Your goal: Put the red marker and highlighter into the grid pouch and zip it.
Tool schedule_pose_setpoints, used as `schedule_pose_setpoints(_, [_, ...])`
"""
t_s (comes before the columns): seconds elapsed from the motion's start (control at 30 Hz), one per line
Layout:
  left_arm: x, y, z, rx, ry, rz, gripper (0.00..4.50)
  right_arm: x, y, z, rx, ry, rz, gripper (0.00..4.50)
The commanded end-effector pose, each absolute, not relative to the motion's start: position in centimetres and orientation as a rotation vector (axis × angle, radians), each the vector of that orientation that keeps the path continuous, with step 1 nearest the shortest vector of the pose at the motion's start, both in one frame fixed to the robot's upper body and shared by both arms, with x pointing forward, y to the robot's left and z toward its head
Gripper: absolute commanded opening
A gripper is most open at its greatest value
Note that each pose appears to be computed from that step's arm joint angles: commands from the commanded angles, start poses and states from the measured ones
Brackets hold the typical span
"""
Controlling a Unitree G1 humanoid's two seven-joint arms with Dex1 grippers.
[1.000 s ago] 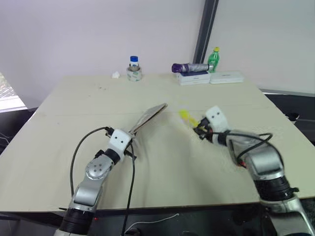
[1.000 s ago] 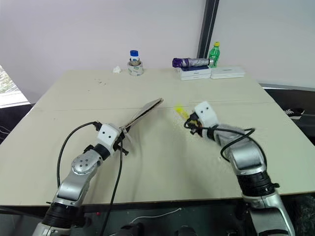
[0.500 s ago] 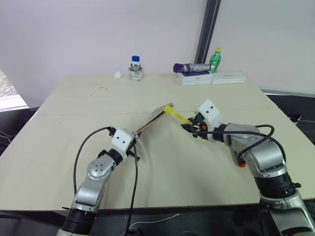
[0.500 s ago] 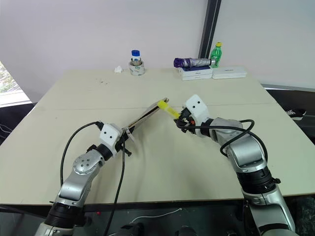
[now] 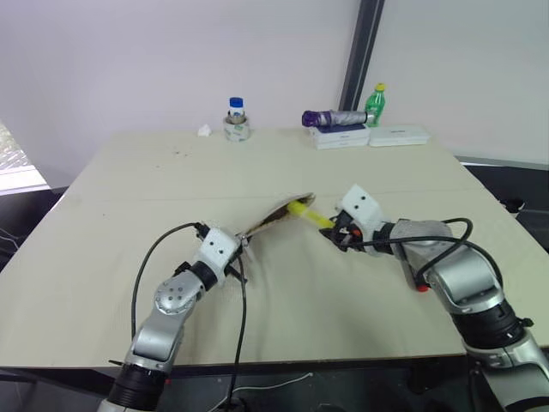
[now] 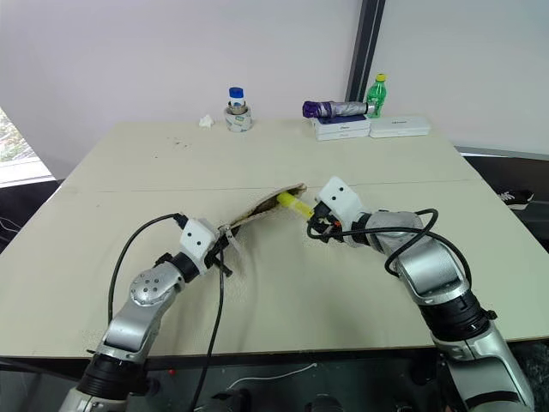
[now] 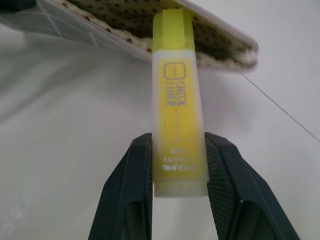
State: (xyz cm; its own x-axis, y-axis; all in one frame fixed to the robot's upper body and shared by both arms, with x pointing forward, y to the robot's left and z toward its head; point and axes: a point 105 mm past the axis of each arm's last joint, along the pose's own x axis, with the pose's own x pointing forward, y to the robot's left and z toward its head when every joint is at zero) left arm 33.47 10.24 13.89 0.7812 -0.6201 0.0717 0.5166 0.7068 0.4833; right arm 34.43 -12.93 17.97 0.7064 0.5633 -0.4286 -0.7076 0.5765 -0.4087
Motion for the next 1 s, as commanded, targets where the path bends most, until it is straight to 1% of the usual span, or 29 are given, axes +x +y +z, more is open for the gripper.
schedule_pose_setpoints(0.03, [32.3,8.8,14.4,0.588,-0.317,-0.754,0.0,32.9,-11.4,18.6,-0.717,0.218,0.876,0.89])
schedule_pose_setpoints(0.13, [31.3,7.9,13.5,0.669,-0.323,-0.872,0.0,32.2,-11.0,17.7,-0.771,0.23,0.942,0.89])
schedule_pose_setpoints(0.23, [30.7,7.2,12.9,0.689,-0.326,-0.951,0.0,32.1,-10.0,17.6,-0.775,0.209,0.984,0.89])
schedule_pose_setpoints(0.43, [30.4,6.3,12.5,0.683,-0.324,-1.005,0.0,32.5,-9.2,17.5,-0.749,0.191,1.009,0.89])
schedule_pose_setpoints(0.5, [30.7,6.4,12.4,0.672,-0.314,-0.989,0.0,32.6,-9.6,17.6,-0.739,0.193,0.996,1.93])
schedule_pose_setpoints(0.53, [30.9,6.5,12.5,0.655,-0.307,-0.971,0.0,32.7,-9.9,17.9,-0.73,0.184,0.981,2.37])
schedule_pose_setpoints(0.57, [31.1,6.6,12.6,0.63,-0.299,-0.952,0.0,32.8,-10.3,18.3,-0.719,0.172,0.964,2.77])
schedule_pose_setpoints(0.63, [31.6,6.9,12.9,0.574,-0.284,-0.907,0.0,32.7,-11.2,19.4,-0.7,0.146,0.938,3.85])
schedule_pose_setpoints(0.67, [32.0,7.0,13.2,0.539,-0.274,-0.878,0.0,32.6,-11.9,20.1,-0.686,0.133,0.926,4.23])
schedule_pose_setpoints(0.8, [33.0,7.2,13.8,0.434,-0.242,-0.79,0.0,32.1,-14.6,22.4,-0.572,0.11,0.875,4.23])
schedule_pose_setpoints(0.83, [33.3,7.0,13.8,0.407,-0.233,-0.772,0.0,32.2,-16.1,22.6,-0.529,0.129,0.826,4.23])
schedule_pose_setpoints(0.9, [33.7,6.6,13.9,0.388,-0.225,-0.747,0.0,32.5,-19.0,22.2,-0.485,0.183,0.724,4.23])
schedule_pose_setpoints(1.0, [34.2,6.0,14.0,0.371,-0.22,-0.721,0.0,32.7,-23.4,20.1,-0.468,0.292,0.537,4.23])
